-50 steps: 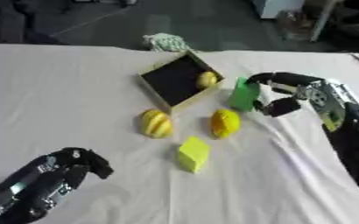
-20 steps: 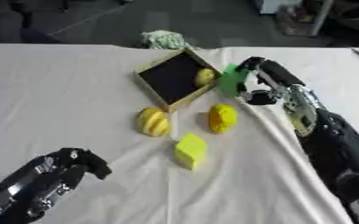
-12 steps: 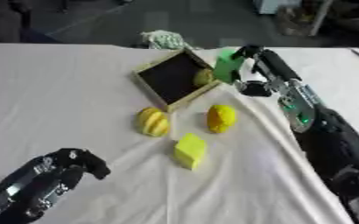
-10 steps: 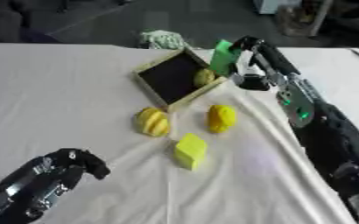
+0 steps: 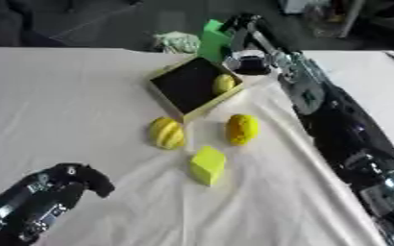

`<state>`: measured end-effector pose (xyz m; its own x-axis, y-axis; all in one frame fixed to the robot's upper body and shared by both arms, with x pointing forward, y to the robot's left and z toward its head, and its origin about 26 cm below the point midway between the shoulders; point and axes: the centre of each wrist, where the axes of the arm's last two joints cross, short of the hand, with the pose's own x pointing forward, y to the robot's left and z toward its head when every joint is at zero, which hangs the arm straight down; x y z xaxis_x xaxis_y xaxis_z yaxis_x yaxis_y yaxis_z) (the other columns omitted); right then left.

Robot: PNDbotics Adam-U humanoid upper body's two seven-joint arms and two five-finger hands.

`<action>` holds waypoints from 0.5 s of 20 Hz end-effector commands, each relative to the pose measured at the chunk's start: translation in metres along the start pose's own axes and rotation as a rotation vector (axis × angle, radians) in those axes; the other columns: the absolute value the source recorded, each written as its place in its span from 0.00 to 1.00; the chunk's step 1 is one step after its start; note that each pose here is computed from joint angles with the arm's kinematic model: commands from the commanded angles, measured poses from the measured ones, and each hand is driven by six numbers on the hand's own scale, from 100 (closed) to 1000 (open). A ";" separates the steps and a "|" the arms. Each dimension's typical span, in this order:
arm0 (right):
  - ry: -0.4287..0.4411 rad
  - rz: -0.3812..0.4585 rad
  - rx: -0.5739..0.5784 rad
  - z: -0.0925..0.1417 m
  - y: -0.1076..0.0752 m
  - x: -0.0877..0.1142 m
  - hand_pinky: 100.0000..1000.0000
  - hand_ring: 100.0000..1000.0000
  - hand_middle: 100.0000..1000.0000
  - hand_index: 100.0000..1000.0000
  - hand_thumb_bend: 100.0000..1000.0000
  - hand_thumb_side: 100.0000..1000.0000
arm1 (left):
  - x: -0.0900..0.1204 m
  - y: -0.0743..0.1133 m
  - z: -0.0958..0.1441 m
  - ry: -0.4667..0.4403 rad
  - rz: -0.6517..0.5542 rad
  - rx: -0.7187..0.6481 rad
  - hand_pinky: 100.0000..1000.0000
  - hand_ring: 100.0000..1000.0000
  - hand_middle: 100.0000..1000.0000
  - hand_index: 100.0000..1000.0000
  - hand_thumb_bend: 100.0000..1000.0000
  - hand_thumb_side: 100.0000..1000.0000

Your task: Pick up objects on the table and place them in the box.

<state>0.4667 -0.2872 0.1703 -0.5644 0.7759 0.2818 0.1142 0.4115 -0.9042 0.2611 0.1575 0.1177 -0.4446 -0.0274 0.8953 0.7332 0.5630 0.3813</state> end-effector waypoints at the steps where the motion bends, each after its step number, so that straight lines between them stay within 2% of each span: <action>1: 0.023 0.058 0.002 -0.007 -0.006 -0.002 0.47 0.45 0.19 0.21 0.00 0.00 | 0.009 0.001 -0.005 -0.041 -0.013 -0.017 0.69 0.67 0.49 0.71 0.00 0.66; 10: 0.052 0.149 0.008 -0.018 0.017 0.005 0.49 0.47 0.19 0.24 0.00 0.00 | 0.014 0.002 -0.012 -0.073 -0.012 -0.045 0.69 0.67 0.49 0.71 0.00 0.66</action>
<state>0.4769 -0.2682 0.1469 -0.4952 0.8467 0.1947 0.1430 0.3005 -0.9430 0.2639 0.1499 0.1256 -0.4648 0.0027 0.8854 0.7491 0.5342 0.3917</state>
